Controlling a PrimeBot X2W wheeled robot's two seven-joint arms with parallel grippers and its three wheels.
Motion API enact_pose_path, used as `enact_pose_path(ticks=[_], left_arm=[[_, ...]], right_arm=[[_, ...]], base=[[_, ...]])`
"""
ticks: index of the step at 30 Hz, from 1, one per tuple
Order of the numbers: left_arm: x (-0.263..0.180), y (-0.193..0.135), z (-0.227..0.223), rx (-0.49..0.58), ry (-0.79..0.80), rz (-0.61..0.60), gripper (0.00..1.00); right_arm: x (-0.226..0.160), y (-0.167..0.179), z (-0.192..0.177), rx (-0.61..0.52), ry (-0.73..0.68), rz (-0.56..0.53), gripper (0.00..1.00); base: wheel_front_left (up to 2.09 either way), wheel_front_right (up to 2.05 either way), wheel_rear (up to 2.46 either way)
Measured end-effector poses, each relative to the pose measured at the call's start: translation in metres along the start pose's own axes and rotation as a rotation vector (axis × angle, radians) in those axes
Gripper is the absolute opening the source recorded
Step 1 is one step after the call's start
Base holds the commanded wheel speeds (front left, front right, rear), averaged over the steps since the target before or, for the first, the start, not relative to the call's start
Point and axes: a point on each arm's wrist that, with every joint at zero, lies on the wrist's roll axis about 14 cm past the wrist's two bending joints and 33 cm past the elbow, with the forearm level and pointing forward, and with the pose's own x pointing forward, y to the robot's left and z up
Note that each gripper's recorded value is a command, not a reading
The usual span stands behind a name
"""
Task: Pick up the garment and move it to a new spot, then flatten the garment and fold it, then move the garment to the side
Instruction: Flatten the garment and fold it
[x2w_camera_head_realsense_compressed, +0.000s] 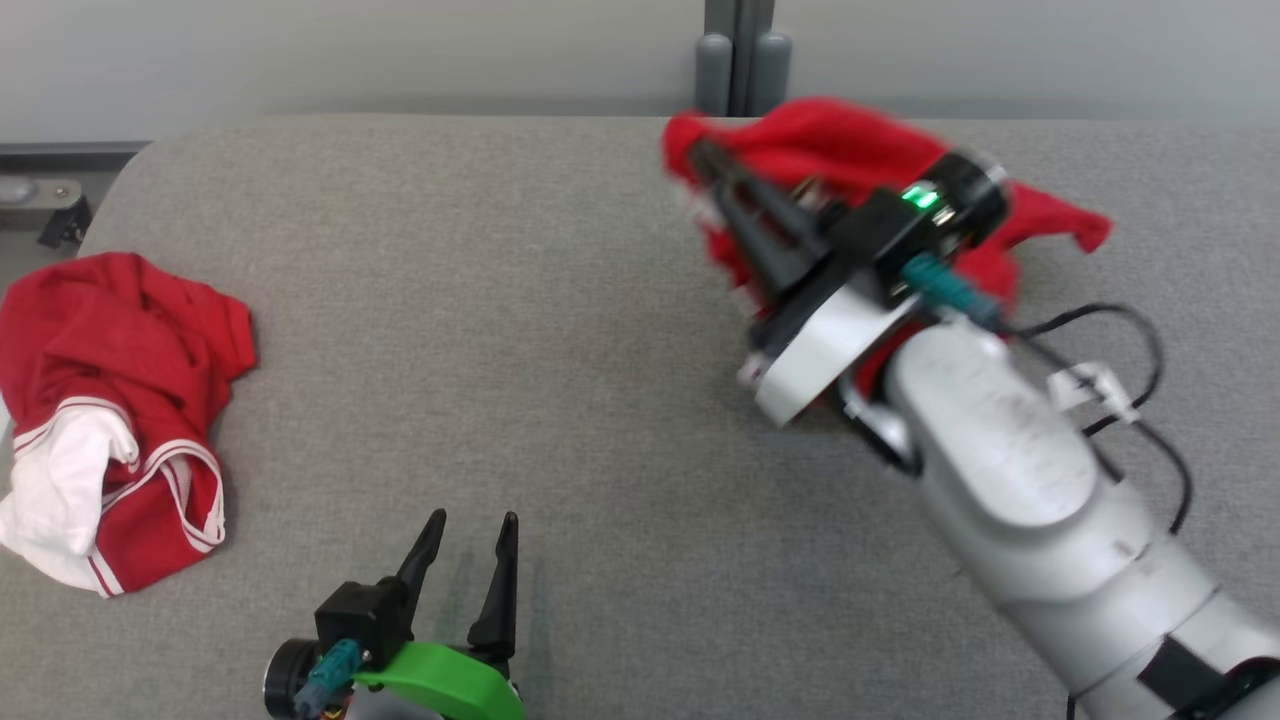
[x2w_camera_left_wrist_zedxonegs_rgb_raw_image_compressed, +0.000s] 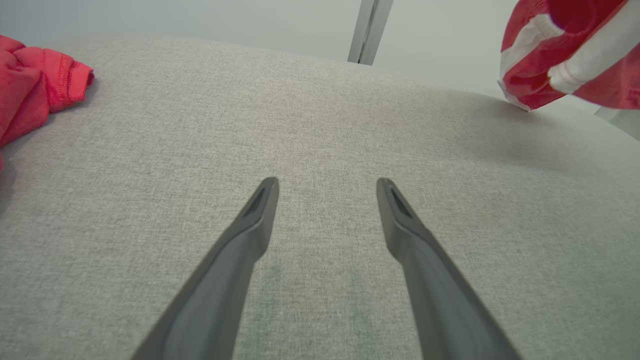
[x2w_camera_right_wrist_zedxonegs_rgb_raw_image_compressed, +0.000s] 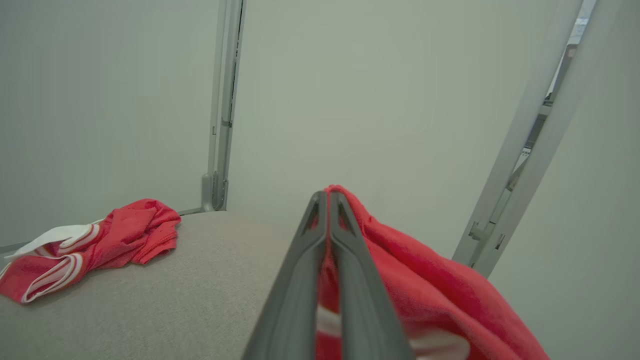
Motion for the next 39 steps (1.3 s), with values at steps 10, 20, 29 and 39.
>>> enact_pose_path(ticks=[10, 20, 29, 39], left_arm=[[-0.009, 0.015, 0.000, -0.011, -0.002, 0.056, 1.00], [-0.010, 0.019, 0.006, 0.000, -0.020, 0.065, 1.00], [-0.007, 0.011, 0.011, 0.005, -0.038, 0.038, 1.00], [-0.007, 0.020, 0.011, 0.001, -0.037, 0.067, 1.00]], right_arm=[[-0.030, 0.130, -0.097, 0.277, 0.274, 0.234, 1.00], [-0.076, 0.081, -0.116, 0.288, 0.324, 0.043, 1.00], [-0.156, 0.082, -0.160, 0.336, 0.512, -0.050, 1.00], [-0.162, 0.115, -0.151, 0.427, 0.483, -0.009, 1.00]], base=[[0.00, 0.00, 0.00], [0.00, 0.00, 0.00], [0.00, 0.00, 0.00], [0.00, 0.00, 0.00]])
